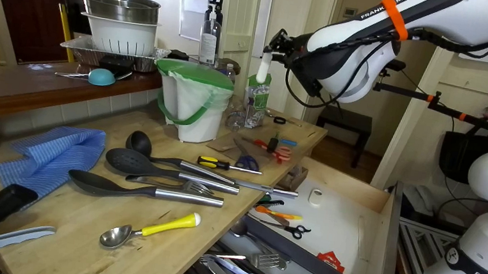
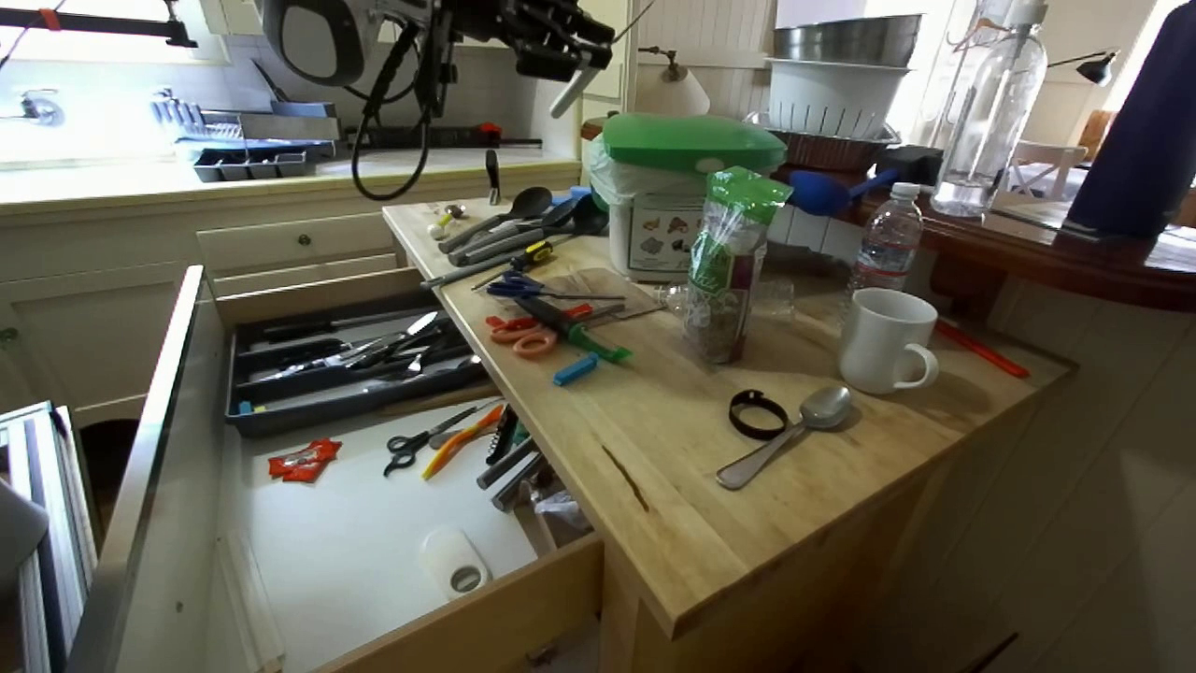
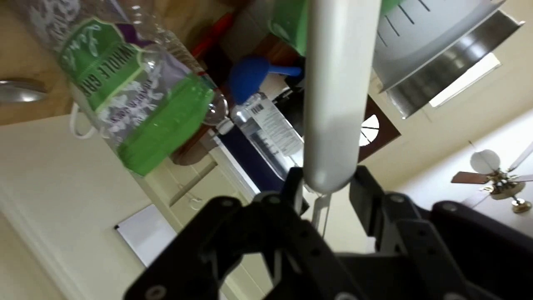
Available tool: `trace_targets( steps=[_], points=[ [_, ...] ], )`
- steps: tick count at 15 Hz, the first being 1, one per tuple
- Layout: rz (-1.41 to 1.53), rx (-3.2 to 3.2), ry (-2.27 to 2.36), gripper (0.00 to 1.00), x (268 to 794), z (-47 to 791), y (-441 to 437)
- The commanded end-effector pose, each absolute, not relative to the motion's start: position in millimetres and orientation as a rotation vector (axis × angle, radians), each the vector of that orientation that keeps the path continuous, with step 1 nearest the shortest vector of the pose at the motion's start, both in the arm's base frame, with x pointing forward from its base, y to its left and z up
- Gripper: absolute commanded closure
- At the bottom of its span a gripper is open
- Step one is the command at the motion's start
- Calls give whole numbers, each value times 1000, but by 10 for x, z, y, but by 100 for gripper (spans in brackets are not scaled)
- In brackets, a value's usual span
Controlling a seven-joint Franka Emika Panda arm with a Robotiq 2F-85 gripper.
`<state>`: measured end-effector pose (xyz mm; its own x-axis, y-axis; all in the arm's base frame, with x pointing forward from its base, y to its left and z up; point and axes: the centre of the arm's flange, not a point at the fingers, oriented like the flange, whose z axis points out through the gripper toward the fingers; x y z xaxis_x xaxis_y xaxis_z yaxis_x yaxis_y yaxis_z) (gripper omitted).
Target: Take the potato peeler out of the drawer
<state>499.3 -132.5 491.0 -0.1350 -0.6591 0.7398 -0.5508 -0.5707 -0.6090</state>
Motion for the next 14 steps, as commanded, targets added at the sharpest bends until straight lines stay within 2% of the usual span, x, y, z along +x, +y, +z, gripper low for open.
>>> trace_targets(
  steps=[1, 5, 14],
  points=[
    [-1614, -2078, 1495, 91, 4915, 4514, -1352],
    [-1432, -2154, 1528, 91, 4869, 4126, -1341],
    [-1165, -1887, 1722, 91, 5126, 3556, -1576]
  ],
)
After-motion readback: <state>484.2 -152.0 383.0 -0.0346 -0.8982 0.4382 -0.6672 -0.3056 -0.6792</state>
